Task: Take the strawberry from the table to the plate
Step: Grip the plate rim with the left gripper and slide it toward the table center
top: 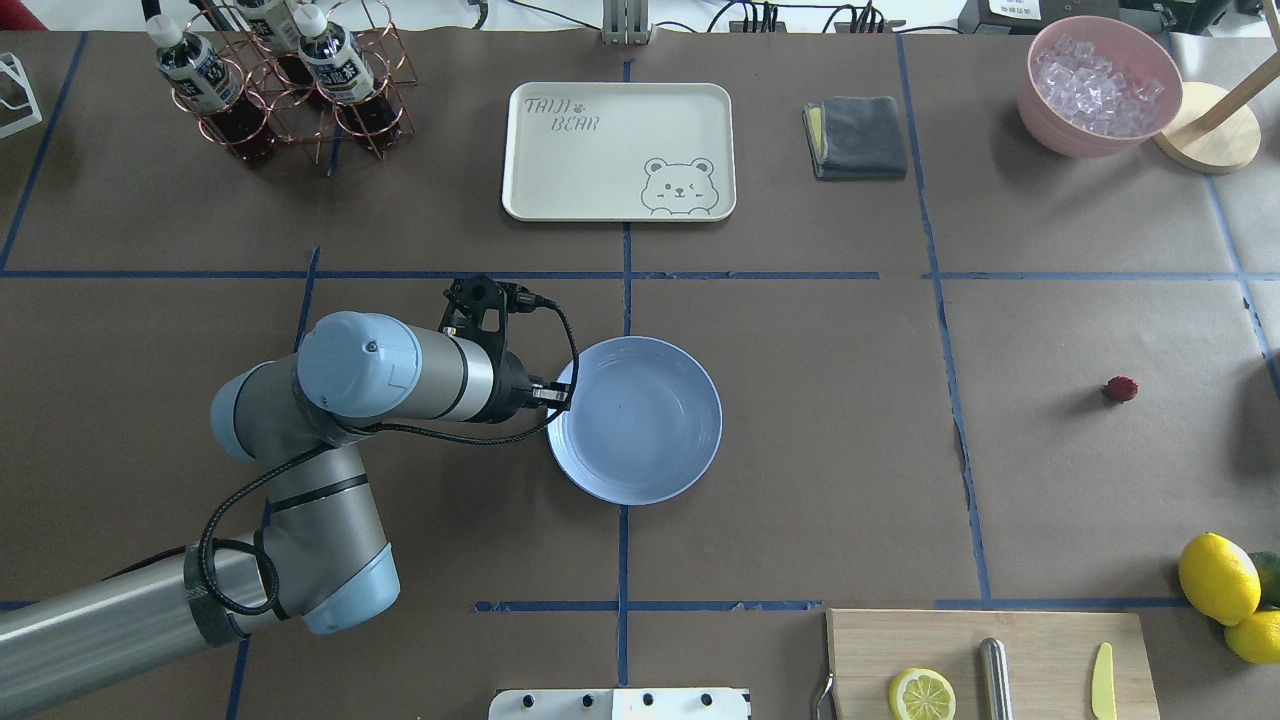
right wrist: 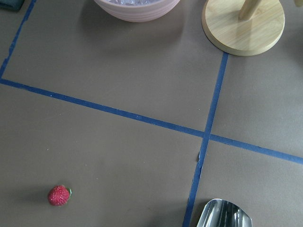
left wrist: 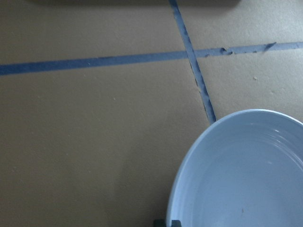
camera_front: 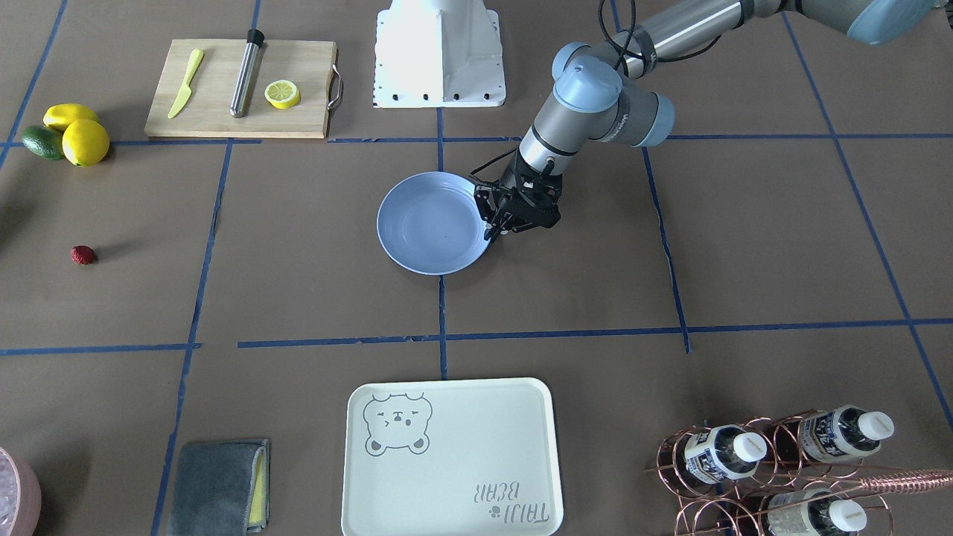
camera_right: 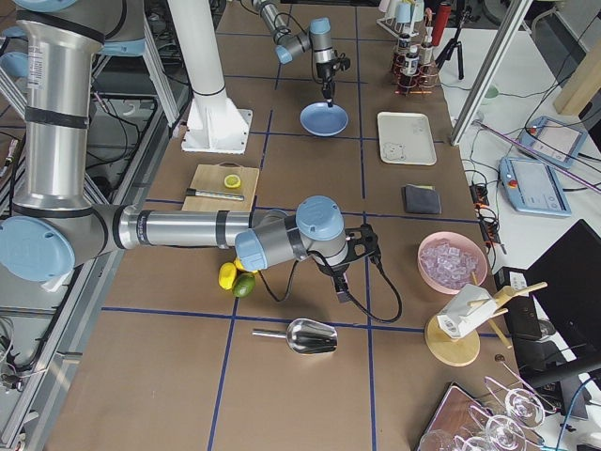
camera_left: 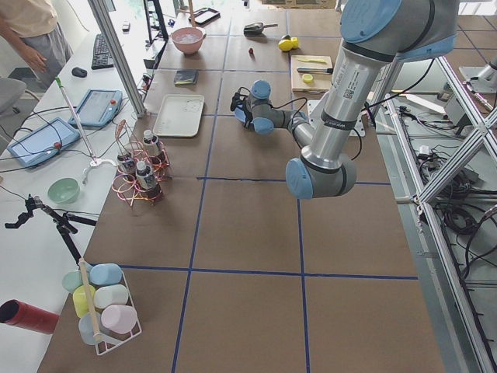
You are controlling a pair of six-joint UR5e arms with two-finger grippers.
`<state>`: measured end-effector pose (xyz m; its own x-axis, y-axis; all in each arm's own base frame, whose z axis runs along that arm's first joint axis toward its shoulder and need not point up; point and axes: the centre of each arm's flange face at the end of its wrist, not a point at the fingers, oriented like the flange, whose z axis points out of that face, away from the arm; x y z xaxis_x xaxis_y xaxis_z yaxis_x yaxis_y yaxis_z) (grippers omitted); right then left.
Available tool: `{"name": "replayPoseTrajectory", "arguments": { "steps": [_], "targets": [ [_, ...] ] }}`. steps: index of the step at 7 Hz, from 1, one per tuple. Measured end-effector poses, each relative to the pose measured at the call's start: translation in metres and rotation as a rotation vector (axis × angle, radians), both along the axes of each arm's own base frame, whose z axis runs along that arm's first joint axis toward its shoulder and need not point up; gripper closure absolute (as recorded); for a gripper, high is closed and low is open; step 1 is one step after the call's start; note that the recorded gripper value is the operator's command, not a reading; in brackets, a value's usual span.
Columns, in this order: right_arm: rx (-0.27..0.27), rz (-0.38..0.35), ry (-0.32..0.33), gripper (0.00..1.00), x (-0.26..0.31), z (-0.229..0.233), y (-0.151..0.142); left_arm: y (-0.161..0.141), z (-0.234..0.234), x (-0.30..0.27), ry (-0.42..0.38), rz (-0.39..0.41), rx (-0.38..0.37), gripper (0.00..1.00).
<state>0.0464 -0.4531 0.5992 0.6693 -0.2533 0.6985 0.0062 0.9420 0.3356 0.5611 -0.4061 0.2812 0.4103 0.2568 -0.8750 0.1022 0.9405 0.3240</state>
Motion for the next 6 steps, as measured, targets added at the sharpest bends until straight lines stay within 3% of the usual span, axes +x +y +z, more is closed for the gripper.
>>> {"name": "replayPoseTrajectory", "arguments": {
  "steps": [1, 2, 3, 6],
  "targets": [
    [0.0, 0.0, 0.0, 0.0, 0.0, 0.0, 0.0, 0.002, 0.001, 0.002, -0.001, 0.001, -0.001, 1.0],
    [0.0, 0.001, 0.0, 0.0, 0.0, 0.0, 0.0, 0.003, 0.0, 0.003, 0.001, 0.001, 0.0, 0.34],
    [0.0, 0.001, -0.001, 0.0, 0.0, -0.001, 0.0, 0.003, 0.0, 0.002, 0.003, 0.001, 0.002, 0.0],
    [0.039, -0.015, -0.031, 0.0, -0.004, -0.021, -0.001, -0.014, 0.003, -0.036, 0.004, -0.031, 0.009, 0.0]
  ]
}}
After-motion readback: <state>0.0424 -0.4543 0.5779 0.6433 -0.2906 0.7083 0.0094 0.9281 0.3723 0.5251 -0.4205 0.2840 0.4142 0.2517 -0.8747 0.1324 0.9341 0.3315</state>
